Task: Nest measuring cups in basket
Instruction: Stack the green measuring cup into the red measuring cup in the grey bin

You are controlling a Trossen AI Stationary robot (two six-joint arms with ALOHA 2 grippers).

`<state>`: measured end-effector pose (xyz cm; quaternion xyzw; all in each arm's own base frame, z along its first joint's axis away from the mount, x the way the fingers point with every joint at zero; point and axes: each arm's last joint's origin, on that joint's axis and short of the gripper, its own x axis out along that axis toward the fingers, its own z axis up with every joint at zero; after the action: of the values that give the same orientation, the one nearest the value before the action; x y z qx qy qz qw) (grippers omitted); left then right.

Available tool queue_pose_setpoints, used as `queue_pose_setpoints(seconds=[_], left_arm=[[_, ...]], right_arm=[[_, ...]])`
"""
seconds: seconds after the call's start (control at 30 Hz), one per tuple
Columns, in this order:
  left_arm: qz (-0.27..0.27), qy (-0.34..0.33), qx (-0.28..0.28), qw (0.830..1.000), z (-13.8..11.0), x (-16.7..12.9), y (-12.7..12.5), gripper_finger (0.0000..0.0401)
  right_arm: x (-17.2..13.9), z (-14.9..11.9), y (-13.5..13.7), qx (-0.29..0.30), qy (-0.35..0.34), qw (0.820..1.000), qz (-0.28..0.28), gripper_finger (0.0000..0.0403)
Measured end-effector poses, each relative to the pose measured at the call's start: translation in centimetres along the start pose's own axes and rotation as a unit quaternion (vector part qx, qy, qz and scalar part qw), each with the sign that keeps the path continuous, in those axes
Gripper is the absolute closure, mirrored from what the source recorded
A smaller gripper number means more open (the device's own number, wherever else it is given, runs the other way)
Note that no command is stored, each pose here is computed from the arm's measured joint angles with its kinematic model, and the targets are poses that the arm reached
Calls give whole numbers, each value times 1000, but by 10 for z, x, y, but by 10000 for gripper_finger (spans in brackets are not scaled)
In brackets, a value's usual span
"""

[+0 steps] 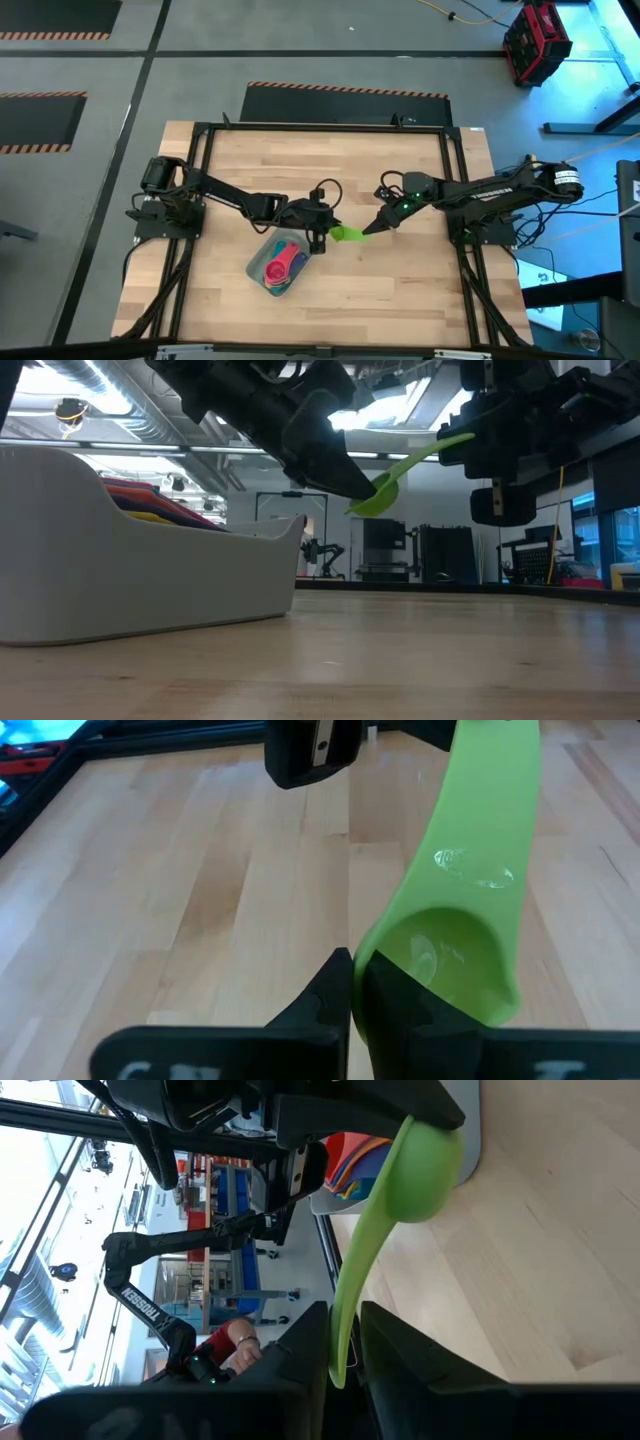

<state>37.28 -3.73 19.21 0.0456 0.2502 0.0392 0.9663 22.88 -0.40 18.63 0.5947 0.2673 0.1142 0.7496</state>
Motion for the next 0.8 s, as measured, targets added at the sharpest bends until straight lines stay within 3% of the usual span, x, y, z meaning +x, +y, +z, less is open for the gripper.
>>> queue_pose_setpoints(seconds=[0.3, 0.8], left_arm=[[-2, 12, 2, 1000, -2, 0, -1, 395], [-16, 13, 3, 1000, -1, -6, -13, 395]], right_arm=[[-3, 2, 0, -3, 23, 1000, 13, 334], [-36, 23, 12, -87, -51, 994, 46, 334]])
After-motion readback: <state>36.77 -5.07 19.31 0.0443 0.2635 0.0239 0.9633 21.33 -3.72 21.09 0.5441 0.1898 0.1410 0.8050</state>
